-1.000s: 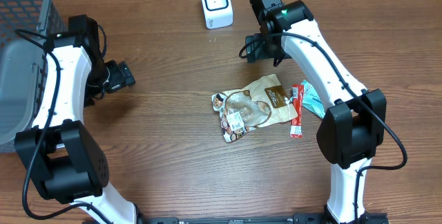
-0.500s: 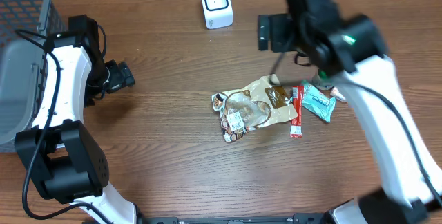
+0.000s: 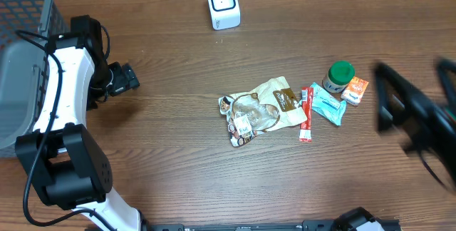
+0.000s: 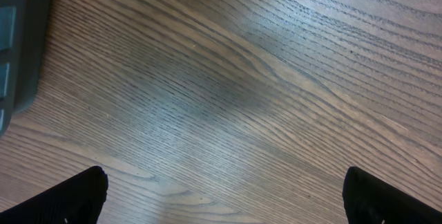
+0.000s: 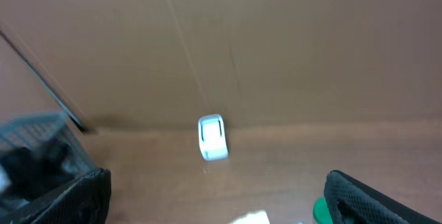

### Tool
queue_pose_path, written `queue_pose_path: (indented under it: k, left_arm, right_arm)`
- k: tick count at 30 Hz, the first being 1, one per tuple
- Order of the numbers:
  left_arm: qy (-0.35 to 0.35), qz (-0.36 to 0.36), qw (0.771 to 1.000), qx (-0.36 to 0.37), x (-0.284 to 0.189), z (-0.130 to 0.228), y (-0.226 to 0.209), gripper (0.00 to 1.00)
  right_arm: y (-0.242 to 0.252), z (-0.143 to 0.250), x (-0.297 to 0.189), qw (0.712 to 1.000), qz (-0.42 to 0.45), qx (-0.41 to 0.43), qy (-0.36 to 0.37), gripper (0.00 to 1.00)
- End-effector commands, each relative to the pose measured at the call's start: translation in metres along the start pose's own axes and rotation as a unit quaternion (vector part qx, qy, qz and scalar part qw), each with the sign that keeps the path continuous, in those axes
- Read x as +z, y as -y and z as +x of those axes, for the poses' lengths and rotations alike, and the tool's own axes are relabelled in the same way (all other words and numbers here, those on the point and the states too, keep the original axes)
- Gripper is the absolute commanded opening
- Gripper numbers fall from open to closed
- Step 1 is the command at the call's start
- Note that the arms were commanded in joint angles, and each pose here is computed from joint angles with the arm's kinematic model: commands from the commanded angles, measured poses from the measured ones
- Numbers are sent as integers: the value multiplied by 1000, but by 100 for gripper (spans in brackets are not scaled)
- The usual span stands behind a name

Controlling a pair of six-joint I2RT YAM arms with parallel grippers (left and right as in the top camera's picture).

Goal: Scan the item barcode

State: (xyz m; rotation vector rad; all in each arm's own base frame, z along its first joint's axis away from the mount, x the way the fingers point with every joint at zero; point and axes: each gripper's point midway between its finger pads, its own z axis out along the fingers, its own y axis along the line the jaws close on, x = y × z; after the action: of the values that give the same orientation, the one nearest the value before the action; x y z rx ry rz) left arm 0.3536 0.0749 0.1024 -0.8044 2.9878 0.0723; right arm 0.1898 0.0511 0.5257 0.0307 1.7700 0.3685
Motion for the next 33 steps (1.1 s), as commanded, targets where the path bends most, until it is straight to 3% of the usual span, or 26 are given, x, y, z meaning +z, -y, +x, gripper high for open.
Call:
queue_pose_path:
  k: [1,4,9,16,22,33]
  left_arm:
    - [17,1,1000,3,-10,-4,1,100]
    - [17,1,1000,3,-10,-4,1,100]
    - [17,1,1000,3,-10,-4,1,100]
    - [17,1,1000,3,-10,-4,1,100]
    - [17,1,1000,3,-10,-4,1,100]
    - [17,1,1000,3,-10,-4,1,100]
  right_arm:
    - [7,-9,-50,998,-15,14,51,100]
    - [19,0,-90,997,-18,9,69,100]
    - [51,48,-157,998,1,4,64,100]
    - [66,79,-189,995,29,12,98,100]
    - [75,114,-167,993,62,14,96,100]
    - [62,126,-51,973,-2,20,229,100]
